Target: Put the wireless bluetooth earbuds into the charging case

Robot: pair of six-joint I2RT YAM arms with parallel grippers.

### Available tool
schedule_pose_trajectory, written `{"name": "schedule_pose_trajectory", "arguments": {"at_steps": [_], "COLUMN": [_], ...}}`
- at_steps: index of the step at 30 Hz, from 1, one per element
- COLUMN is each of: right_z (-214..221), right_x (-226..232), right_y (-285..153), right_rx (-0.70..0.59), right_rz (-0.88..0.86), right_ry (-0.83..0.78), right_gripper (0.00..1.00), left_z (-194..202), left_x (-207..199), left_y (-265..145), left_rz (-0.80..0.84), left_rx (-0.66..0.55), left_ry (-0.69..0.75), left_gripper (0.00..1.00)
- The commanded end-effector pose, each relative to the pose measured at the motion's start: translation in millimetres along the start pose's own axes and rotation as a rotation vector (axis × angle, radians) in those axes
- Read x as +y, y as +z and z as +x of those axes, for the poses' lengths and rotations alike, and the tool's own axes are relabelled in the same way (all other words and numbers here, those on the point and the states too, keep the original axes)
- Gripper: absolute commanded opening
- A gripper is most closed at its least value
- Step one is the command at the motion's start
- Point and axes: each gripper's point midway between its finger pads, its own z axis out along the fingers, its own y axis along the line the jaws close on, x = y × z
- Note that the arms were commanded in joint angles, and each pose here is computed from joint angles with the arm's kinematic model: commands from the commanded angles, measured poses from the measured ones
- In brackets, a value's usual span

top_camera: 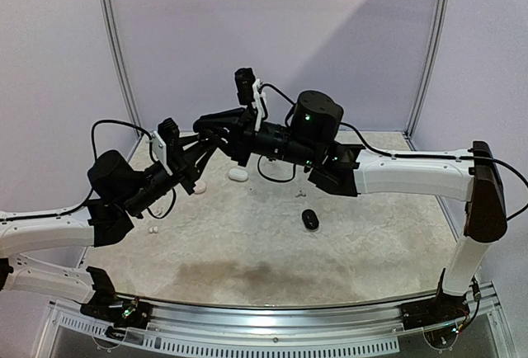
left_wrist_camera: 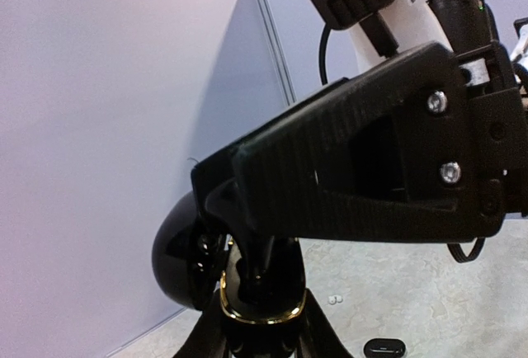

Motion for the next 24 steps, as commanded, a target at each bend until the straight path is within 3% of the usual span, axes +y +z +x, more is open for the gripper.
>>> {"name": "schedule_pose_trajectory", "arguments": {"at_steps": [1,6,13,24], "right_z": [43.5,50.5,61.9,64.1], "right_x": [-20.6,-22.4,-29.1,-37.9], "right_y": [3.1,3.3,4.3,1.5], "right_rx": [0.097,0.117,0.138,0.154], "right_rz": [0.072,0.079,0.101,0.136], "right_ry": [0.035,0.039,0.067,0.069], "right_gripper": [0.0,0.0,0.21,0.25], "left_z": [-21.7,-22.3,-21.6,-21.8], "left_x": [-0.4,-0.4,-0.6,0.5], "left_y": [-4.4,-4.3,-5.1,-5.7], "left_rz": [0.0,0.0,0.0,-0.006], "left_rx": [-0.069,-0.071,-0.069,-0.067], "left_ry": [-0.002,0.002,0.006,0.007], "left_gripper": [0.0,0.0,0.0,0.0]}}
